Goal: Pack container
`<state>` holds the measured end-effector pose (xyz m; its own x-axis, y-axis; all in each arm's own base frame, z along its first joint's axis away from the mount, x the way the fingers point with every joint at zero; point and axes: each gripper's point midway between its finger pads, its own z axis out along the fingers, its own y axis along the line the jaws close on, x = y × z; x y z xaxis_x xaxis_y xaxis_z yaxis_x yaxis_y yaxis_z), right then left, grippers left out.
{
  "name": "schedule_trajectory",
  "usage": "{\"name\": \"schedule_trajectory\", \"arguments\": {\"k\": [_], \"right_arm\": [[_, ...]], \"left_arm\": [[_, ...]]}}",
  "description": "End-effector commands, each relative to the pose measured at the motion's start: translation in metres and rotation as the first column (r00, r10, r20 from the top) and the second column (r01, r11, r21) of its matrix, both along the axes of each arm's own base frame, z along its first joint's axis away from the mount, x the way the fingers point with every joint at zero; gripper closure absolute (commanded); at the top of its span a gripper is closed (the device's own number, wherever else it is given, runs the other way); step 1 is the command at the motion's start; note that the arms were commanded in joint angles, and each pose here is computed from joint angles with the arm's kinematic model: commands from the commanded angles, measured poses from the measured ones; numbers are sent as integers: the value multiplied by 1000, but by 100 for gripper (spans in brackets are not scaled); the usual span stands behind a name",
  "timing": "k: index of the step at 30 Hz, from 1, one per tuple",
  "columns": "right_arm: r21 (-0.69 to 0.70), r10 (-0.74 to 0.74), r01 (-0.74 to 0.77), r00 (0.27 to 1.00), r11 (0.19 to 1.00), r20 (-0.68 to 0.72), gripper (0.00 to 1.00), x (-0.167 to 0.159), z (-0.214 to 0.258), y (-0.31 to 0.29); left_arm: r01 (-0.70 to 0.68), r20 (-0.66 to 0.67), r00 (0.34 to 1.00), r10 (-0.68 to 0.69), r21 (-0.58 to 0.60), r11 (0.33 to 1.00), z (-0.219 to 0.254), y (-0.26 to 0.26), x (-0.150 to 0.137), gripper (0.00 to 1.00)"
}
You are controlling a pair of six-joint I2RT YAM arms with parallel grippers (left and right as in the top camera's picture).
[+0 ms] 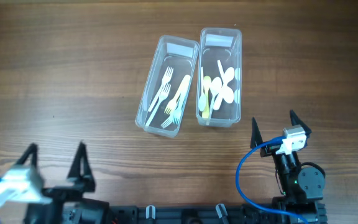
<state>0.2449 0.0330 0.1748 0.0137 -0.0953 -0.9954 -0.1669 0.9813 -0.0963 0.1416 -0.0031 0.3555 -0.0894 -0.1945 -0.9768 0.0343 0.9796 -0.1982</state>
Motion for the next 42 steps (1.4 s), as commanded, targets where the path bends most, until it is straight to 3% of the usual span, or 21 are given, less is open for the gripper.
{"name": "schedule_trajectory", "arguments": {"k": [1,11,29,42], "right_arm": [[-8,11,-11,1000,1000,15,0,-1,3,1],[-8,11,-11,1000,1000,15,0,-1,3,1],[-8,11,-11,1000,1000,15,0,-1,3,1],[-8,11,-11,1000,1000,15,0,-1,3,1]], "left_arm": [[18,-1,1000,-18,-3,1000,-42,-8,23,0],[39,26,999,-39,-8,999,-129,-22,85,0],[79,-104,991,-79,0,997,-207,-30,93,0],[25,-100,995,-23,26,999,-207,-14,95,0]]}}
